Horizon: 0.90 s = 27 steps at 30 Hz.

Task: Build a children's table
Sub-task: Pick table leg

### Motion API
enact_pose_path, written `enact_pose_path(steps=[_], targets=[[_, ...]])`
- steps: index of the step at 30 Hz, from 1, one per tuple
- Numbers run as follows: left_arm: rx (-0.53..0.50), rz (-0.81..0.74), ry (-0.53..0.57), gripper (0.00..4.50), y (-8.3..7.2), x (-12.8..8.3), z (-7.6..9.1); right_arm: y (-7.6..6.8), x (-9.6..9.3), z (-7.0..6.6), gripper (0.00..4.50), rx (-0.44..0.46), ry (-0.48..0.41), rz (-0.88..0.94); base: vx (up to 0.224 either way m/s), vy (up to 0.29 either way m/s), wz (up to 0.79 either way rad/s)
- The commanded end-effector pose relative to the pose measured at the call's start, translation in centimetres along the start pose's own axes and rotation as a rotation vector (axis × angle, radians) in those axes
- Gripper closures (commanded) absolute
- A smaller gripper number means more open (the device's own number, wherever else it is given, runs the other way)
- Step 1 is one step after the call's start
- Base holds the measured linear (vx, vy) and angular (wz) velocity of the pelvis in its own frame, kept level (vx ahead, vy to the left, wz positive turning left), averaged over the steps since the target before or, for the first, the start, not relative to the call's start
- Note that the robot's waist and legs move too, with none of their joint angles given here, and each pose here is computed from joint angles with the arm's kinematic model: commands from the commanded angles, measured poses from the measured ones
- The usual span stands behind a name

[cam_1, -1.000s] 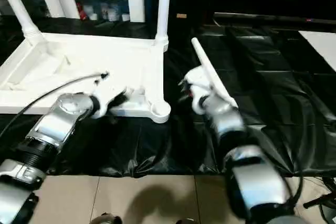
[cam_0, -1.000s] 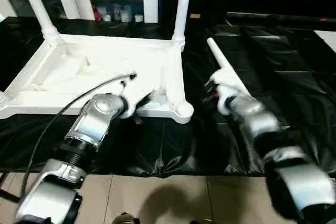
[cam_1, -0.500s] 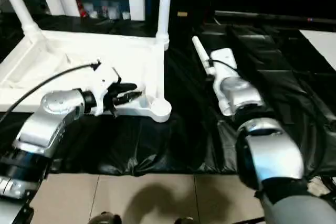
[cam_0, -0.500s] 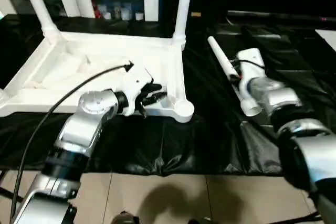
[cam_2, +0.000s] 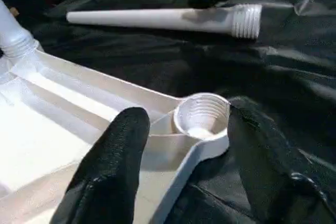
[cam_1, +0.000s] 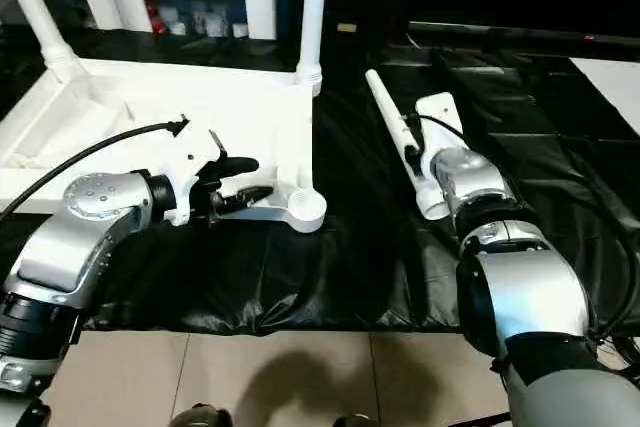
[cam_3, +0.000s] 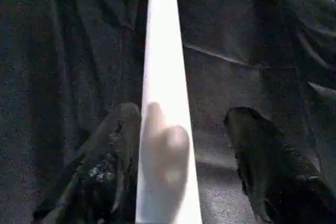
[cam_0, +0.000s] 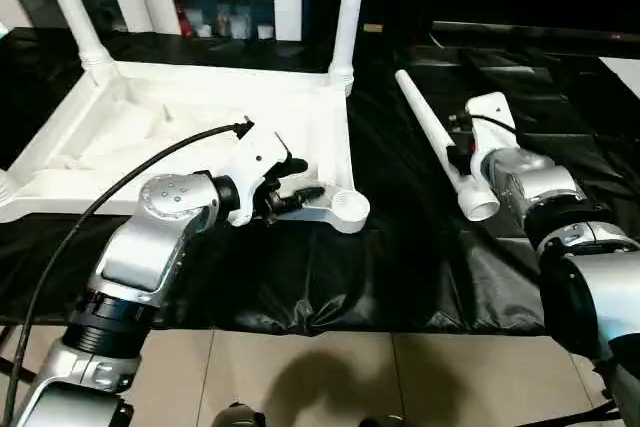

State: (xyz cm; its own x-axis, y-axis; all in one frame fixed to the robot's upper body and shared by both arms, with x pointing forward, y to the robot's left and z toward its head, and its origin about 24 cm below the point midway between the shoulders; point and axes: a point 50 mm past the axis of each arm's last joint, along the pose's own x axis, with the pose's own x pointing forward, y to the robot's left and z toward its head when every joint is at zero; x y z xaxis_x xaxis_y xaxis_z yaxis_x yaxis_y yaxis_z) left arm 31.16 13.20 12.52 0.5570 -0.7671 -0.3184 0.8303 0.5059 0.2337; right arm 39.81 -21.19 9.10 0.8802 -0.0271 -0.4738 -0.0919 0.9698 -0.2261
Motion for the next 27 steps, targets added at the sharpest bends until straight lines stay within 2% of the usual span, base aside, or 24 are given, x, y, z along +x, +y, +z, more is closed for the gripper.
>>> enact_pose_path(steps=[1, 5, 8, 12, 19, 27], targets=[[0.043, -0.036, -0.009, 1.26, -0.4, -0.5, 0.7, -0.4, -0.1, 0.2, 1.13, 0.017, 0.005, 0.0, 0.0, 0.0, 0.0], [0.071, -0.053, -0.007, 1.06, -0.7, -1.2, 1.1, -0.3, -0.1, 0.1, 0.93, 0.004, 0.027, 0.011, 0.0, 0.0, 0.0], [0.081, -0.07, -0.013, 0.7, -1.2, -1.8, 1.5, -0.4, -0.1, -0.1, 0.84, -0.005, 0.064, 0.023, 0.0, 0.0, 0.0], [0.094, -0.097, -0.015, 0.7, -1.7, -2.5, 2.0, -0.6, -0.3, -0.1, 0.84, -0.025, 0.099, 0.039, 0.0, 0.0, 0.0], [0.098, -0.084, 0.014, 0.7, -1.7, -3.8, 2.3, -0.6, -0.5, 0.7, 0.84, 0.008, 0.126, 0.085, 0.0, 0.0, 0.0], [0.094, -0.096, 0.046, 0.7, -1.9, -4.8, 2.5, -0.4, -0.5, -0.4, 0.84, 0.015, 0.182, 0.089, 0.0, 0.0, 0.0]])
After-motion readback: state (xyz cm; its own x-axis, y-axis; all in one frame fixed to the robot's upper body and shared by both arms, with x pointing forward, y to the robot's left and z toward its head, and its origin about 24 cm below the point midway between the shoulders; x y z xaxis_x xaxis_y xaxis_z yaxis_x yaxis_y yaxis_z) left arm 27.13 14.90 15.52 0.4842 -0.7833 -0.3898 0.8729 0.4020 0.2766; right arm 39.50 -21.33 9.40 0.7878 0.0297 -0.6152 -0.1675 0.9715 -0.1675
